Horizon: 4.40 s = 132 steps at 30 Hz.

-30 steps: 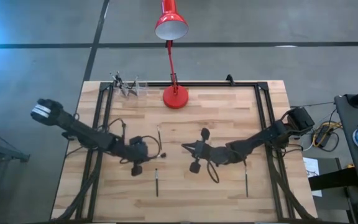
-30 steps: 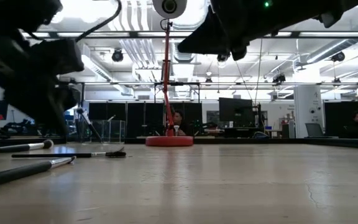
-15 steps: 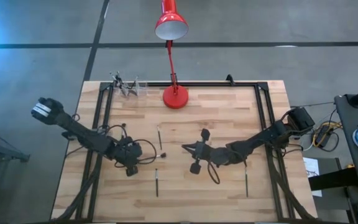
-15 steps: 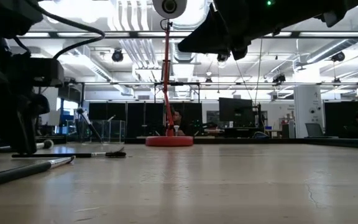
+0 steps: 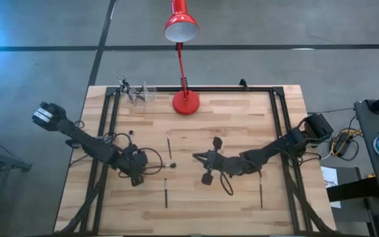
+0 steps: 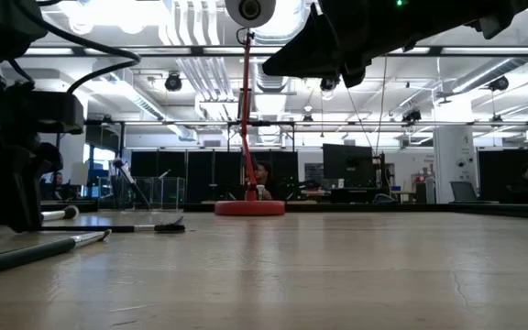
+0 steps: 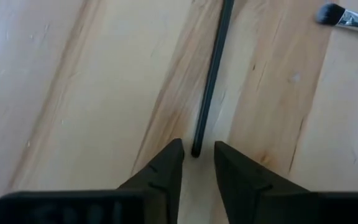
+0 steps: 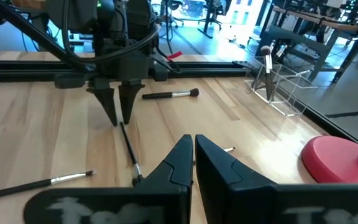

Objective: Pick & Place Makeup Supplies
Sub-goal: Put the makeup brush into the transparent organizer

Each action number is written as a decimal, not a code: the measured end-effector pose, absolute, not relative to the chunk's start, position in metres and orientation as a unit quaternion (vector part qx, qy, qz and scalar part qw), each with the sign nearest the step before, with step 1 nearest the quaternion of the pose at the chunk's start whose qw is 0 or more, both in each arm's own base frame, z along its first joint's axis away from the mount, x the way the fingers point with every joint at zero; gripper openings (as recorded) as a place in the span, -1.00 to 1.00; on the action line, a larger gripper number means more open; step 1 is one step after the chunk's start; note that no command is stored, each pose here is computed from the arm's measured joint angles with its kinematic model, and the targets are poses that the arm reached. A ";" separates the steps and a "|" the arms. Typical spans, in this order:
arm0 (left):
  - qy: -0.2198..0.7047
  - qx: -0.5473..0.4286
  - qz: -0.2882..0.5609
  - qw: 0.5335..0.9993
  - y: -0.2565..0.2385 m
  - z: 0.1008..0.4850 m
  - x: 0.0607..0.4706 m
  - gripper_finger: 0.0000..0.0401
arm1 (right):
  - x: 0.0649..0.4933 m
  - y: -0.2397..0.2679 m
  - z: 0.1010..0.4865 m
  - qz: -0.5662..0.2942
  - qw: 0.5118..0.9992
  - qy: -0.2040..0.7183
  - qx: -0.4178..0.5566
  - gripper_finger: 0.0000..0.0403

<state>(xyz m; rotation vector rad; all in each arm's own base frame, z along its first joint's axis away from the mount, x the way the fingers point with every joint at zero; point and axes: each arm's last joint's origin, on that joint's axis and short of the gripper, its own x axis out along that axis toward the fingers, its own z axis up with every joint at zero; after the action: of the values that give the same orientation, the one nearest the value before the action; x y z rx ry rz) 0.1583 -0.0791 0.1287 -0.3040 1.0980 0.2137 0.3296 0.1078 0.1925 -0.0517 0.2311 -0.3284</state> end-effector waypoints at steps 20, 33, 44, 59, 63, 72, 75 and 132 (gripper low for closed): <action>0.386 -0.131 0.087 0.909 -0.098 0.126 0.157 -1.00 | 0.330 0.108 0.192 -0.164 0.980 0.115 -0.022 -0.94; 0.191 -0.112 0.048 0.974 -0.101 0.138 0.166 -1.00 | 0.325 0.106 0.184 -0.169 0.977 0.126 -0.019 -0.94; 0.026 -0.091 0.020 0.995 -0.071 0.146 0.161 -1.00 | 0.314 0.086 0.170 -0.162 0.982 0.100 -0.003 -0.94; -0.054 -0.035 -0.050 0.997 -0.057 0.166 0.202 -1.00 | 0.327 0.083 0.187 -0.101 0.995 0.007 0.014 -0.60; -0.063 -0.023 -0.055 0.996 -0.060 0.164 0.211 -1.00 | 0.333 0.085 0.199 -0.101 0.995 -0.009 0.002 -0.38; -0.075 -0.013 -0.062 0.995 -0.062 0.163 0.220 -1.00 | 0.342 0.088 0.214 -0.096 0.995 -0.032 -0.013 -0.15; -0.077 -0.013 -0.062 0.995 -0.062 0.163 0.222 -1.00 | 0.344 0.090 0.220 -0.069 0.996 -0.045 -0.015 -0.16; -0.070 -0.021 -0.002 0.997 -0.040 0.156 0.167 -0.71 | 0.354 0.090 0.237 -0.050 0.996 -0.065 -0.044 -0.93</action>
<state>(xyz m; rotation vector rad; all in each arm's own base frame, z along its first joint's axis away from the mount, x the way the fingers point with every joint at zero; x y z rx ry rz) 0.1674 -0.0404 0.1564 -0.0413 -0.1407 -0.0045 0.3539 0.0903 0.2374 -0.0874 -0.1295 -0.0994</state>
